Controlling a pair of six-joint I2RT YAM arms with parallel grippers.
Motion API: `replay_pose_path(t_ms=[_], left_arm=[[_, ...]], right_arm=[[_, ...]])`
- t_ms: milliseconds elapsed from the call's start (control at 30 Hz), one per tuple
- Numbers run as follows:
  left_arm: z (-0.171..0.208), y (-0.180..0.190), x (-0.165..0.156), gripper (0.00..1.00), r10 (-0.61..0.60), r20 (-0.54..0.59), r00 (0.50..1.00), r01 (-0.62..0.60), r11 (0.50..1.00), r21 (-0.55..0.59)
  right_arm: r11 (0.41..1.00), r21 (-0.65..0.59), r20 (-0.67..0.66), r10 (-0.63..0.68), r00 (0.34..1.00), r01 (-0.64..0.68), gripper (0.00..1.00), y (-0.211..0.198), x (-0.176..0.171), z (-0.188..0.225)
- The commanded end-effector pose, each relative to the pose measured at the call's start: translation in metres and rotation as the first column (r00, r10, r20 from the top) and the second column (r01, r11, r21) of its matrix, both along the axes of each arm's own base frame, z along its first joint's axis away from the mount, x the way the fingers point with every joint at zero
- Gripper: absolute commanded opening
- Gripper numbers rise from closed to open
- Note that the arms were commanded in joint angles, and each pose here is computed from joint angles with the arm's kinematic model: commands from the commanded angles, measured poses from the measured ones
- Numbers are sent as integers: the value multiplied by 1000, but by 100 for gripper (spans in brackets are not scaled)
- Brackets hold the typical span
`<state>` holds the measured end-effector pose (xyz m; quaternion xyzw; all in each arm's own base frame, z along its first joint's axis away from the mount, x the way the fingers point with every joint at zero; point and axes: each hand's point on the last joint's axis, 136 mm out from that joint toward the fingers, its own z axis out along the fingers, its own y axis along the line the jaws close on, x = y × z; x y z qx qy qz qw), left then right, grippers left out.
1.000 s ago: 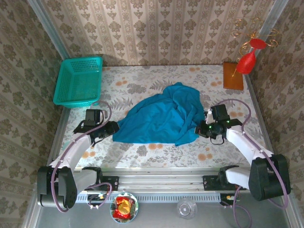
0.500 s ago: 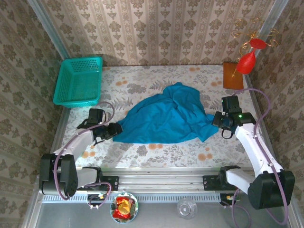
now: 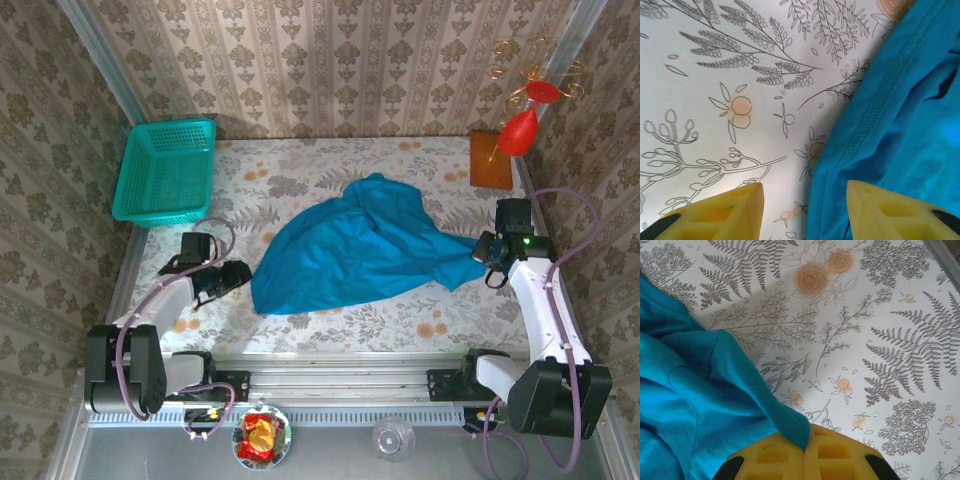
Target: Fold the inside-out t-shirt
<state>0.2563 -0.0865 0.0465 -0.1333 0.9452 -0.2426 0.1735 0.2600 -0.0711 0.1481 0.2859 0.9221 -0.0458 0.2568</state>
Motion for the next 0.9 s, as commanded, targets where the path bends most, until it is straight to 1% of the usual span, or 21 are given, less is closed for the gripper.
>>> replay_pose_path(t_ms=[0,33,100,200,267,333,500,600,700,733,800,867], left_arm=[[1,-23,0,47,-84,31,996,87,989,-123],[1,-29,0,47,-104,33,994,108,983,-149],[-4,-37,-3,47,-137,14,990,138,976,-166],[-19,-40,-12,46,-152,-70,986,140,978,-155],[-24,-41,-18,44,-159,-94,983,146,980,-137],[-21,-43,-23,43,-177,-77,981,169,980,-100],[3,-43,-31,43,-204,-2,979,204,979,-20],[11,-48,-37,37,-228,17,973,228,973,-20],[6,-55,-45,30,-253,-33,967,252,967,-29],[3,-58,-48,29,-269,-54,962,268,963,-27],[-5,-61,-53,29,-287,-91,954,286,958,-22],[-14,-61,-59,32,-293,-136,946,296,955,-5]], right_arm=[[999,31,20,17,1000,-17,0,5,6,5],[999,38,22,19,1000,-19,0,6,6,4],[999,50,26,21,999,-22,0,8,6,2],[998,63,27,24,999,-26,0,10,6,1],[997,69,27,27,999,-28,0,11,6,1],[997,69,26,26,999,-28,0,11,5,1],[997,65,26,32,999,-34,0,11,4,3],[998,58,26,31,999,-33,0,10,5,3],[998,52,22,32,999,-33,0,9,5,3],[998,48,21,31,999,-32,0,9,5,4],[998,46,21,30,999,-31,0,8,6,4],[998,45,21,31,999,-32,0,8,6,4]])
